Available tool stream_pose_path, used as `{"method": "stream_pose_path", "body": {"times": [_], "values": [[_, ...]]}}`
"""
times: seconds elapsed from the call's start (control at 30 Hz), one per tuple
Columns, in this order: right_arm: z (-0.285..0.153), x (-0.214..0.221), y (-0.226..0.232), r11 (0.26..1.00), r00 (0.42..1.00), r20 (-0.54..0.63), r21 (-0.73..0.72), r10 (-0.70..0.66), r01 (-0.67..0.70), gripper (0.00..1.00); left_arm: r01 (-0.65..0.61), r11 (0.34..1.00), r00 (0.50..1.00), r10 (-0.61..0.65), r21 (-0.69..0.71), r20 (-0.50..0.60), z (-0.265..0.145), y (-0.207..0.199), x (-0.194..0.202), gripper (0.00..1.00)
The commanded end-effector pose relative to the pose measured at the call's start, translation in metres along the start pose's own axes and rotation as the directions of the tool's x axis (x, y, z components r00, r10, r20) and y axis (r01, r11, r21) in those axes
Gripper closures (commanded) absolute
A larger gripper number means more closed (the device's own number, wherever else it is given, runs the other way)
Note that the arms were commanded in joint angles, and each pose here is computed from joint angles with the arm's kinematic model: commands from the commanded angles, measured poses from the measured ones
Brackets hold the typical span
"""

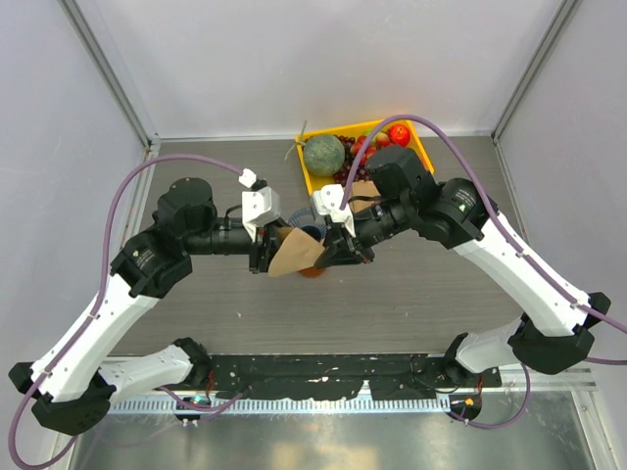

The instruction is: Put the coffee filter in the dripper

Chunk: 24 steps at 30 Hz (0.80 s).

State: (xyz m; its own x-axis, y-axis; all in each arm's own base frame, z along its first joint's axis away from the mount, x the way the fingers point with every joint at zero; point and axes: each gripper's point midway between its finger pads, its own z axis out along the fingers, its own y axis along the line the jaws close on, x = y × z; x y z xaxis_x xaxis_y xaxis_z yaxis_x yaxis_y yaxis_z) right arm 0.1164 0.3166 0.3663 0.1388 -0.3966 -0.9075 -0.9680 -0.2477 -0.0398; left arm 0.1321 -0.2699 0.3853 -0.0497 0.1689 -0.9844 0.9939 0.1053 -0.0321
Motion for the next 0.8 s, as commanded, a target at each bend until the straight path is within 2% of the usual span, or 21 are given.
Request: {"method": "stream_pose_path", "body": {"times": [0.0, 0.07, 0.1, 0.23, 0.37, 0.43, 0.63, 0.77], "values": [[-0.006, -0.017, 0.001, 1.0, 0.999, 0.043, 0.004, -0.028, 0.028, 0.87, 0.008, 1.0, 0.999, -0.008, 0.01, 0.053, 0.001, -0.003, -0.015, 0.72], [-0.009, -0.018, -0.003, 1.0, 0.999, 0.042, 0.024, -0.019, 0.018, 0.7, 0.016, 0.999, 0.998, -0.018, 0.029, 0.061, 0.0, -0.008, -0.017, 0.86], [-0.012, -0.017, -0.005, 0.999, 0.999, 0.04, 0.037, -0.017, 0.016, 0.58, 0.022, 0.999, 0.998, -0.023, 0.029, 0.057, 0.0, -0.008, -0.016, 0.99], [-0.033, -0.011, -0.023, 0.987, 0.998, 0.013, 0.149, -0.061, 0.059, 0.31, 0.142, 0.989, 0.988, -0.144, 0.028, 0.062, -0.005, -0.007, -0.018, 1.0], [-0.052, -0.014, -0.041, 0.927, 0.981, -0.021, 0.322, -0.195, 0.191, 0.13, 0.321, 0.947, 0.944, -0.32, 0.006, 0.081, -0.005, 0.005, -0.025, 1.0], [-0.065, -0.019, -0.055, 0.861, 0.966, -0.045, 0.444, -0.256, 0.249, 0.08, 0.383, 0.924, 0.92, -0.382, 0.009, 0.086, -0.004, 0.009, -0.03, 1.0], [-0.07, -0.029, -0.077, 0.729, 0.916, -0.121, 0.568, -0.383, 0.381, 0.06, 0.538, 0.842, 0.841, -0.532, -0.038, 0.097, -0.001, 0.026, -0.034, 1.0], [-0.063, -0.032, -0.078, 0.722, 0.901, -0.133, 0.555, -0.414, 0.414, 0.06, 0.565, 0.824, 0.823, -0.56, -0.037, 0.092, 0.0, 0.026, -0.029, 1.0]]}}
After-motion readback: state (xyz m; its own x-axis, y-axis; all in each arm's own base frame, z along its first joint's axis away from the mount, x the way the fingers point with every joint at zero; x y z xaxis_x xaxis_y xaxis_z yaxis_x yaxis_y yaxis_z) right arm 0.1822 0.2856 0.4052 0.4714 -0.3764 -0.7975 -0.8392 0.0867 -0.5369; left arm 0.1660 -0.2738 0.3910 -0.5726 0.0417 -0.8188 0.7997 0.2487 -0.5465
